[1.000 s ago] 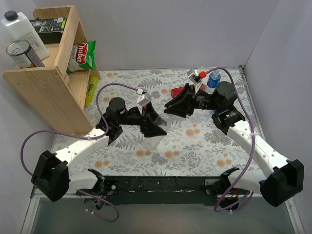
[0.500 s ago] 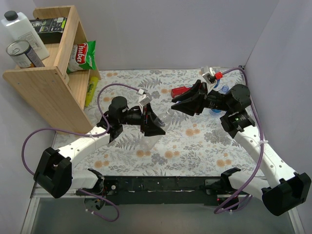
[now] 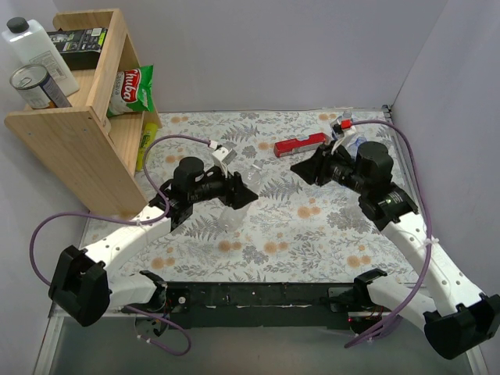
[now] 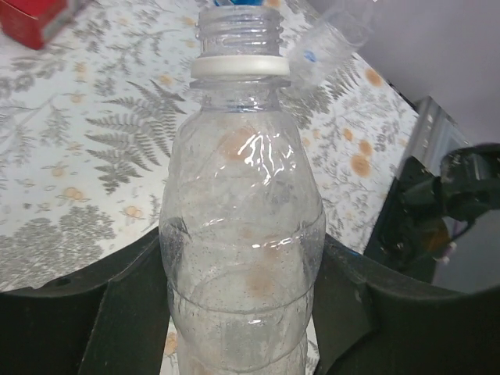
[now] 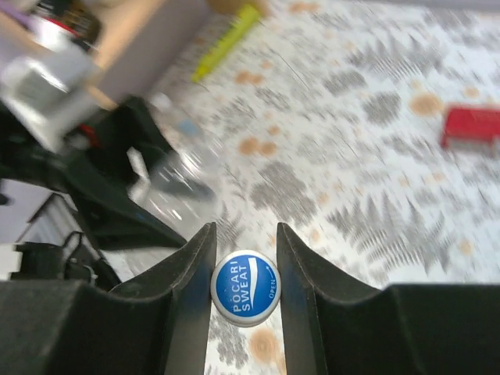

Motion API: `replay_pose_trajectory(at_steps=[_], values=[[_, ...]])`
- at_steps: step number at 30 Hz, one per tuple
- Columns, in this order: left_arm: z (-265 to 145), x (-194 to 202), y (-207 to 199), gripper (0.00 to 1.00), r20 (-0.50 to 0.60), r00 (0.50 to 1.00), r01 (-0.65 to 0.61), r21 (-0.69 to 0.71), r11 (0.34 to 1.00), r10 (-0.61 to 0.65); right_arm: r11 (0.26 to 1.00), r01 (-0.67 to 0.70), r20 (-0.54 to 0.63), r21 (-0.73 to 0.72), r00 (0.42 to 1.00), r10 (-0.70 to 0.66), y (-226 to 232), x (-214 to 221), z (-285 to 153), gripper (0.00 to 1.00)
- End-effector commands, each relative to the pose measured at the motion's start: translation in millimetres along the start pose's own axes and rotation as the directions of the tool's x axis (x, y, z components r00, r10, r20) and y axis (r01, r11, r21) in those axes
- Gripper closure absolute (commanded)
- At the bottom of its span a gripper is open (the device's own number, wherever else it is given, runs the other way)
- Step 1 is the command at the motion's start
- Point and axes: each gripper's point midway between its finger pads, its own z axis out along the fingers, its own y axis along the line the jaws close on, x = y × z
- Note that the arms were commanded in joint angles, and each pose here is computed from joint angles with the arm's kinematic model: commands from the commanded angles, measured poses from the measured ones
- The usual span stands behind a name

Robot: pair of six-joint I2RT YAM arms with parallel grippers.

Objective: Unscrew the bottle caps

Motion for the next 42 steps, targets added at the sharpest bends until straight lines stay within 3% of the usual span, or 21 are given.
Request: replay_pose_trajectory(at_steps=[1,2,7,11,17,27,31,38,42], values=[[-18,-38,14,0.68,0.116,0.987,-0.093,-0.157,0.983,0.111,0.946,-0.044,-0.163,0.320,0.982,0.101,-54,71,-41,0.99],[-20,-40,13,0.68,0.127,0.985,-0.098,-0.161,0.982,0.119,0.926,-0.062,-0.218,0.373,0.964,0.152,-63,97,-51,0.99],[-23,-44,10,0.67,0.135,0.982,-0.107,-0.158,0.982,0.129,0.816,-0.122,-0.258,0.564,0.913,0.315,-94,160,-86,0.99],[-25,-47,7,0.67,0.145,0.980,-0.112,-0.155,0.982,0.135,0.679,-0.162,-0.202,0.717,0.883,0.423,-127,192,-110,0.99],[-30,-51,-1,0.67,0.159,0.972,-0.145,-0.164,0.976,0.171,0.418,-0.249,-0.010,0.874,0.850,0.527,-170,214,-146,0.99],[-29,-49,-23,0.66,0.162,0.964,-0.191,-0.139,0.972,0.213,0.078,-0.368,0.294,0.927,0.837,0.461,-201,214,-192,0.99],[-29,-50,-31,0.65,0.170,0.960,-0.204,-0.125,0.971,0.224,0.047,-0.386,0.327,0.921,0.833,0.446,-202,213,-197,0.99],[-30,-50,-32,0.65,0.174,0.958,-0.208,-0.127,0.970,0.228,-0.105,-0.366,0.379,0.925,0.854,0.357,-223,223,-225,0.99],[-30,-50,-33,0.65,0.173,0.958,-0.207,-0.122,0.971,0.226,-0.145,-0.373,0.400,0.916,0.848,0.347,-233,226,-230,0.99]])
